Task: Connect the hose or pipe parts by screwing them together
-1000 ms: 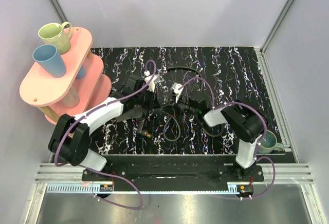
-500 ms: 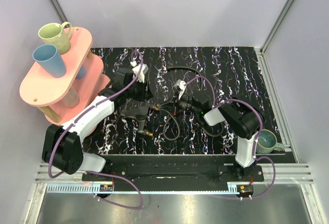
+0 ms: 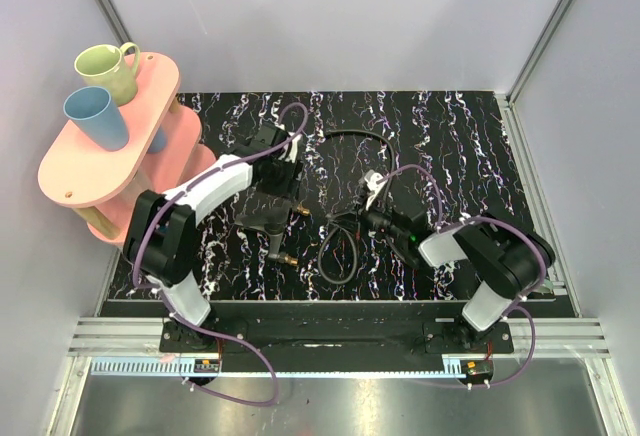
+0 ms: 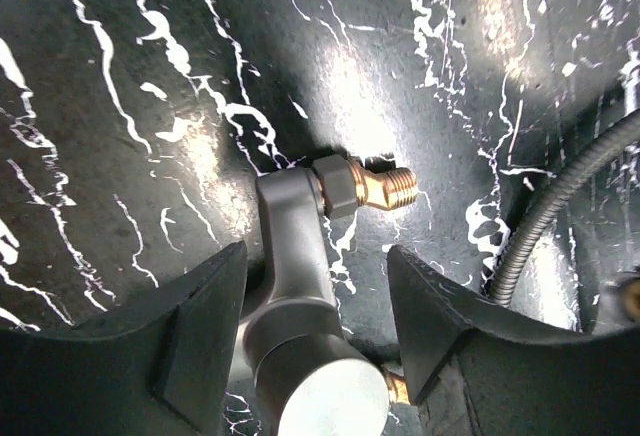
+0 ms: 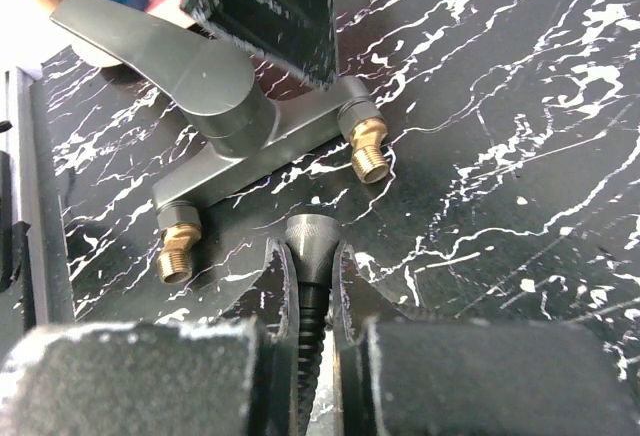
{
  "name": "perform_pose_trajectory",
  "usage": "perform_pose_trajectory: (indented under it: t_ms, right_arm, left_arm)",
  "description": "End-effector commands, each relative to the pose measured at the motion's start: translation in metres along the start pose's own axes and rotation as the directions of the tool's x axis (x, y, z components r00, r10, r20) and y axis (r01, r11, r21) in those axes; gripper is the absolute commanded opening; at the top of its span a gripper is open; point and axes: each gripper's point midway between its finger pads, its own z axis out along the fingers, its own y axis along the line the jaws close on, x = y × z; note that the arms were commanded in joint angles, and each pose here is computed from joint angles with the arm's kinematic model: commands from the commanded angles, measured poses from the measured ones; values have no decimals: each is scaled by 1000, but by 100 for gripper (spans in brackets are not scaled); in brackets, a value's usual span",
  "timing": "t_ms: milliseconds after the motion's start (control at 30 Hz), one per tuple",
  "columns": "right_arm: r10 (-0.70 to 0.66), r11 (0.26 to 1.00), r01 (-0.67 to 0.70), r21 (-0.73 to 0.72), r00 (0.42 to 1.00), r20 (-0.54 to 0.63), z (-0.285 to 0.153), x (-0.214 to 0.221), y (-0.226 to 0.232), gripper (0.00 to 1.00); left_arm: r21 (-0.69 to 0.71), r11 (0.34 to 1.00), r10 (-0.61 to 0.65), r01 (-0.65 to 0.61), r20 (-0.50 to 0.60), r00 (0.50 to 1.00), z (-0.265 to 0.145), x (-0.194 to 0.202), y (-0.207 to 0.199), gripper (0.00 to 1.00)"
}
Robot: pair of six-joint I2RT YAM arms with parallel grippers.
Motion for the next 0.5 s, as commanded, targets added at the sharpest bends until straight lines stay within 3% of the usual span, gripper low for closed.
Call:
perform_pose_trajectory:
  t_ms: [0,467]
  right_arm:
    - [-66,990,59,125,997,49,-12,-20,-15,0]
    - [-120,980,106,166,990,73,-19,-35,-18,0]
  left_arm:
    - [-25,997,66,-67,-56,996,4,-1,-3,61]
    - [-153,977,117,-147,-187,975,27,33,15,56]
